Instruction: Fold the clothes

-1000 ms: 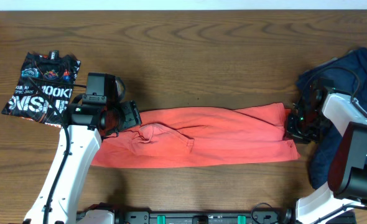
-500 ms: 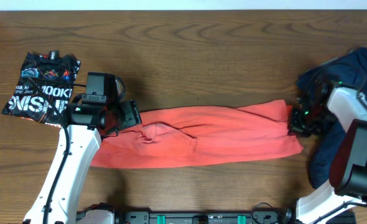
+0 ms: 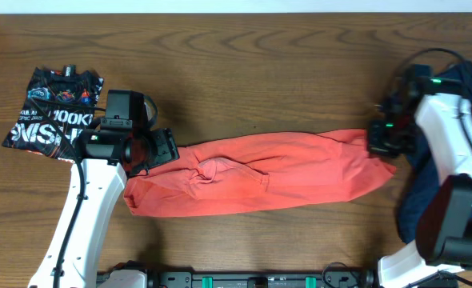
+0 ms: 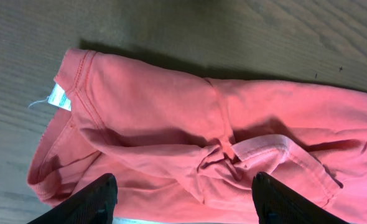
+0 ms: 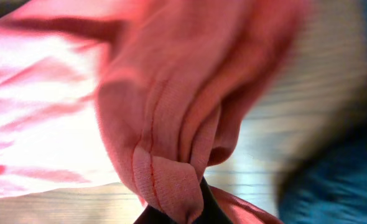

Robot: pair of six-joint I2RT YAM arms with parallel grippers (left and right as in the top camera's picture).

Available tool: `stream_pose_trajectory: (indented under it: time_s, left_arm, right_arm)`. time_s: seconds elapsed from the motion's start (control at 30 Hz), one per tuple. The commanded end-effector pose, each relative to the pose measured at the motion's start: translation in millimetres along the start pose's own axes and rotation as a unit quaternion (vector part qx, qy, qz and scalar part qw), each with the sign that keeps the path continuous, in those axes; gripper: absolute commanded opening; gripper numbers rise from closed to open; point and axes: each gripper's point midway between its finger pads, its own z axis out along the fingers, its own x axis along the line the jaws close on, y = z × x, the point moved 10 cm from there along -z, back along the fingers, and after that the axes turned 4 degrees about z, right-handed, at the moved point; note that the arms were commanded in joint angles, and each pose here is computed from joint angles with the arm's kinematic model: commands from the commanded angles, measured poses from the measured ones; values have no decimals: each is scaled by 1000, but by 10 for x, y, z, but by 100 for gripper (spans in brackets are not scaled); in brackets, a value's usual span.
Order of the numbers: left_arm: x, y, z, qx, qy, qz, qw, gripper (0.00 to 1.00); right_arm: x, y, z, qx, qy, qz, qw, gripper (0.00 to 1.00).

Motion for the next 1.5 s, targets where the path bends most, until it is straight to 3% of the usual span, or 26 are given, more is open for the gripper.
stream_pose_trajectory:
  time_s: [0.0, 0.23, 0.57, 1.27, 1.47]
  left_arm:
    - [1, 20, -68, -7, 1, 3, 1000, 72]
    - [21, -30, -45, 8, 6, 1, 1000, 71]
    - [39, -74, -21, 21, 10, -1, 1000, 72]
    - [43, -82, -19, 24, 12, -1, 1000, 71]
    - [44, -85, -19, 25, 12, -1, 1000, 72]
  right_arm:
    - [393, -85, -29, -11, 2, -11, 1000, 1]
    - [1070, -379, 71, -11, -5, -53, 999, 1]
    - [1649, -625, 171, -45, 18, -110, 993, 1]
    - [1908, -803, 209, -57, 30, -148, 987, 1]
    - [1949, -848, 223, -55, 30, -157, 986, 14]
